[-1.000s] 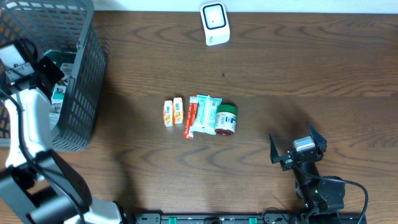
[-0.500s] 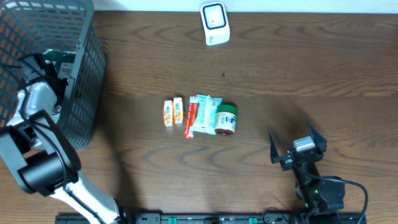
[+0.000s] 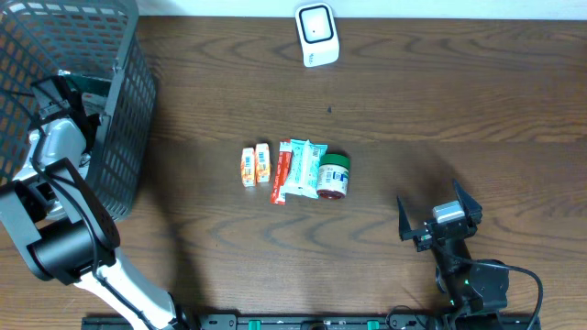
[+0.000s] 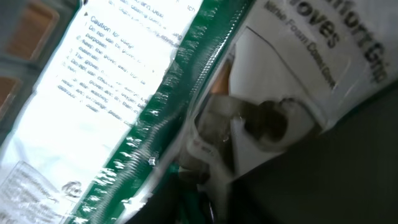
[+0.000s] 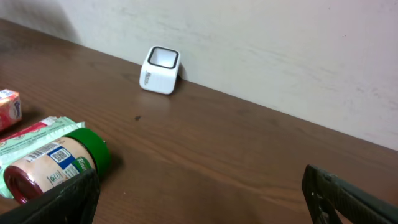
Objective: Scan the item barcode
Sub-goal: 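Reach into the basket and grasp the green gloves package with the left gripper, then carry the gloves package out and lay it below the item row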
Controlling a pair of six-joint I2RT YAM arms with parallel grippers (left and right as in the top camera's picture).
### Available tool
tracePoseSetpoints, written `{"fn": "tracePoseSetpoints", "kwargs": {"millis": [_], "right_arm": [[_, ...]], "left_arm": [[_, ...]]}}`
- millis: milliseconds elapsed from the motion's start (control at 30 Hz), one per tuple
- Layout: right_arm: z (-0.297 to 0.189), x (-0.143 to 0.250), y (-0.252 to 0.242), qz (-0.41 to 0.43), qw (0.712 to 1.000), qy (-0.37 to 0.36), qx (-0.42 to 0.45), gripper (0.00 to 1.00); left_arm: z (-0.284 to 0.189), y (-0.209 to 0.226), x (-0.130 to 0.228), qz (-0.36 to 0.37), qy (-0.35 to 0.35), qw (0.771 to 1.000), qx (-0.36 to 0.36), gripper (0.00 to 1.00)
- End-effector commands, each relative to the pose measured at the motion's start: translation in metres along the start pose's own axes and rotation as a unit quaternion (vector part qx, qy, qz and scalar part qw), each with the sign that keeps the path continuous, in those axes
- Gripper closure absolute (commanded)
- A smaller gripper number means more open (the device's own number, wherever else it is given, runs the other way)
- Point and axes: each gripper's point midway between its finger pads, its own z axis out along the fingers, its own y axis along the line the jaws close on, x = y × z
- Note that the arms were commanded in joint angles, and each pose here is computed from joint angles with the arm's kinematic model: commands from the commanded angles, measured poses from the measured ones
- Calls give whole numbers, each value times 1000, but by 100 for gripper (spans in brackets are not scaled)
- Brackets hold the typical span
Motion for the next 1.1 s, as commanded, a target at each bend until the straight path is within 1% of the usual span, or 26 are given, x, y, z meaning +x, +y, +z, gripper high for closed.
{"fn": "tracePoseSetpoints", "kwargs": {"millis": [0,33,133,200,300,400,433,567,633,700,800,933,1033,1067], "right_arm": [[0,0,3,6,1000,0,-5,1],[0,0,3,6,1000,0,-5,1],[0,0,3,6,1000,0,-5,1],[0,0,3,6,1000,0,-5,1],[0,0,3,6,1000,0,-5,1],[0,0,3,6,1000,0,-5,1],[0,0,3,6,1000,0,-5,1],[0,0,3,6,1000,0,-5,1],[0,0,3,6,1000,0,-5,1],[0,0,3,6,1000,0,-5,1],[0,0,3,6,1000,0,-5,1],[0,0,3,6,1000,0,-5,1],[0,0,3,6,1000,0,-5,1],[0,0,3,6,1000,0,-5,1]], "left_arm": [[20,8,27,3,44,999,-20,91],[16,9,23,-4,38,999,-21,92],[-7,13,-2,-35,1,999,-22,93],[-32,18,-23,-56,-35,998,-21,93],[-89,28,-58,-99,-111,989,-16,93],[-154,39,-85,-141,-192,971,-6,93],[-187,44,-93,-160,-229,960,0,93],[-272,57,-99,-198,-313,929,18,93],[-310,59,-92,-215,-342,914,30,93],[-339,57,-78,-226,-356,906,47,93],[-382,30,-52,-207,-363,901,115,93],[-417,-23,-10,-172,-331,898,233,93],[-427,-71,27,-107,-277,901,316,93],[-426,-83,37,-89,-260,903,332,93]]}}
